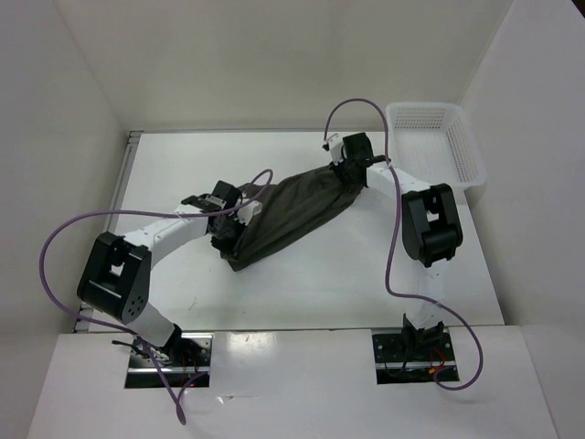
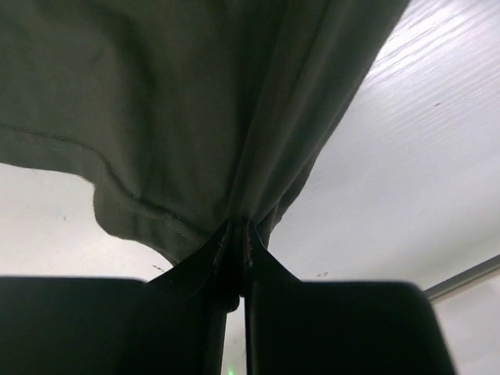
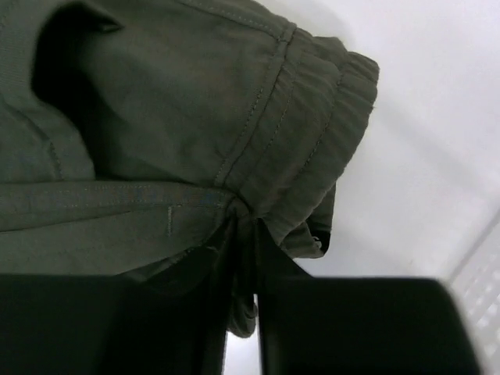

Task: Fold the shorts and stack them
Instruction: Fold the shorts

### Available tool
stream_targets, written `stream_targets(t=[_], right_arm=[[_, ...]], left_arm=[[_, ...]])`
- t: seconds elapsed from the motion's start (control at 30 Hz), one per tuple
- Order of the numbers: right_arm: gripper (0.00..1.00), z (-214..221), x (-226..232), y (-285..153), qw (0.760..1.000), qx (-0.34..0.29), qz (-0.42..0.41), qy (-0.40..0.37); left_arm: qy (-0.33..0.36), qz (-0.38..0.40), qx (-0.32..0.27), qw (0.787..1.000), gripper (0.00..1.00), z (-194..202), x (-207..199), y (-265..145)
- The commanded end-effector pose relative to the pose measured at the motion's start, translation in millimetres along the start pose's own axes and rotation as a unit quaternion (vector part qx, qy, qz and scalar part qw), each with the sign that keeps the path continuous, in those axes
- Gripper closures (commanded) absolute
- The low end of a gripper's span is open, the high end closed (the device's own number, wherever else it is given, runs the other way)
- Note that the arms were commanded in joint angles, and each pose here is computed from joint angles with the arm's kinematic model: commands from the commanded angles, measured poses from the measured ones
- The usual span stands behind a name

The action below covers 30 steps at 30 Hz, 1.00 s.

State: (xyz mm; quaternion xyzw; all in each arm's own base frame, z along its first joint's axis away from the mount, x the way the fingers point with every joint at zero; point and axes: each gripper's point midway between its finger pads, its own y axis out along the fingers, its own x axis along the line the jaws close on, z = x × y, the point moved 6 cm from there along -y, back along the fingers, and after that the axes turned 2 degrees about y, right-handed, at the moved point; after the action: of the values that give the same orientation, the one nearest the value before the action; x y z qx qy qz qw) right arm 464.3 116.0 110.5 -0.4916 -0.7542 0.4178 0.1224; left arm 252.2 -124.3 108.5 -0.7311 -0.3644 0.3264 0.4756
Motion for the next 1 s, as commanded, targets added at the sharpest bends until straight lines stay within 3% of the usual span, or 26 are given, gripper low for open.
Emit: stream_targets(t=[0.0, 0.1, 0.23, 0.37, 0.57, 0.7, 0.8, 0.83, 0.97], right_arm=[[0.75, -15.3, -16.5, -36.4, 0.998, -0.043, 0.038, -0.022], [0.58, -7.9, -14.3, -40.2, 0.998, -0.037, 0.036, -0.027], [0.48, -11.8, -24.0, -57.4, 0.999, -0.044, 0.018, -0.001], [0.35, -12.7, -21.2, -75.6, 0.992, -0.059, -0.097, 0.053], [0.33, -5.6, -23.0, -81.1, 0.99, -0.056, -0.107, 0.077], [0.3, -20.9, -30.3, -82.5, 0.987, -0.078, -0.108, 0.09], [0.28, -13.7, -26.0, -79.3, 0.986, -0.069, -0.116, 0.093], [0.28, -9.2, -23.7, -81.2, 0.986, -0.063, -0.119, 0.094], [0.27, 26.0, -5.9, -79.1, 0.985, -0.024, -0.144, 0.088]], left_arm=[[-0.003, -0.013, 0.016, 1.0, 0.83, 11.5, 3.9, 1.7], [-0.003, 0.021, 0.012, 1.0, 0.71, 8.7, -4.0, -0.6], [0.01, 0.033, 0.035, 0.999, 0.56, 16.0, -16.3, -1.2], [0.024, 0.03, 0.061, 0.997, 0.49, 34.0, -23.4, 5.6], [0.041, 0.004, 0.071, 0.997, 0.41, 37.7, -22.0, 21.2], [0.039, -0.006, 0.086, 0.995, 0.41, 38.4, -18.3, 31.3], [0.046, -0.009, 0.082, 0.996, 0.51, 36.0, -19.5, 34.9], [0.047, -0.015, 0.076, 0.996, 0.63, 33.8, -18.1, 35.7], [0.052, -0.074, 0.074, 0.993, 0.89, 36.3, -3.4, 41.9]])
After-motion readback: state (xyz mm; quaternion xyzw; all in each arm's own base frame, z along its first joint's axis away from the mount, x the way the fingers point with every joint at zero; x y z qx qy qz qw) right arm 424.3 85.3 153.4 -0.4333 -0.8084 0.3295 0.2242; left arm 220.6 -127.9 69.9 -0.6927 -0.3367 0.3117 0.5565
